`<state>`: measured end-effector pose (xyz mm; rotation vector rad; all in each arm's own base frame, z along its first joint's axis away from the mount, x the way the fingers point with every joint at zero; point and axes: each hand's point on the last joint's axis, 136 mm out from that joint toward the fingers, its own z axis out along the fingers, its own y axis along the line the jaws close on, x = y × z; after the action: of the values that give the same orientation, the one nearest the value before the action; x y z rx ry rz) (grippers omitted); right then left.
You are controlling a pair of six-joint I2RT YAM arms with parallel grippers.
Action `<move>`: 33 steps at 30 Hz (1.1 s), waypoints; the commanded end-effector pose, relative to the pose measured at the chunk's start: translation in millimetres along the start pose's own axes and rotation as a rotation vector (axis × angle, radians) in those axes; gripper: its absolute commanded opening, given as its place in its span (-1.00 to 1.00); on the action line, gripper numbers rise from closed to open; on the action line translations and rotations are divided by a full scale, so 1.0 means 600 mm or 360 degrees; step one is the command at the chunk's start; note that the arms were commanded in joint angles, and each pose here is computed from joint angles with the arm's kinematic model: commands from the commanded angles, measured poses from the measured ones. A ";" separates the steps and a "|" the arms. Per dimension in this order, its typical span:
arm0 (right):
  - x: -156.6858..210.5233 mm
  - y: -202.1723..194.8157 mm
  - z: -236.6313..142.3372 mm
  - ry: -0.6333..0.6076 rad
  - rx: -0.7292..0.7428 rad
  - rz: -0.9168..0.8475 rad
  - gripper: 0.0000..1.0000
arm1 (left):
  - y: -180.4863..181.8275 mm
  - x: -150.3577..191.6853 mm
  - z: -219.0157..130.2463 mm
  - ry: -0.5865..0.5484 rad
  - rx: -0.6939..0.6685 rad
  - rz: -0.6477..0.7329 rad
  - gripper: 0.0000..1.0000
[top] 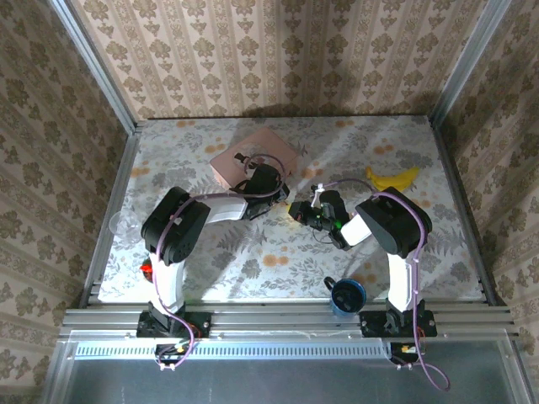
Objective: Unlock the padlock with the key
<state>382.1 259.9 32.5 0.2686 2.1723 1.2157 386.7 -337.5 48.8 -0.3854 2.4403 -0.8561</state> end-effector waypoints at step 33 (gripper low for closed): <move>-0.005 0.012 -0.021 -0.0103 -0.0087 -0.0057 -1.00 | -0.012 0.136 -0.005 0.0290 0.0142 0.0072 -1.00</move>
<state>371.3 255.1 35.4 0.2530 2.1303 1.2372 378.6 -344.9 51.6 -0.3553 2.3497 -0.8953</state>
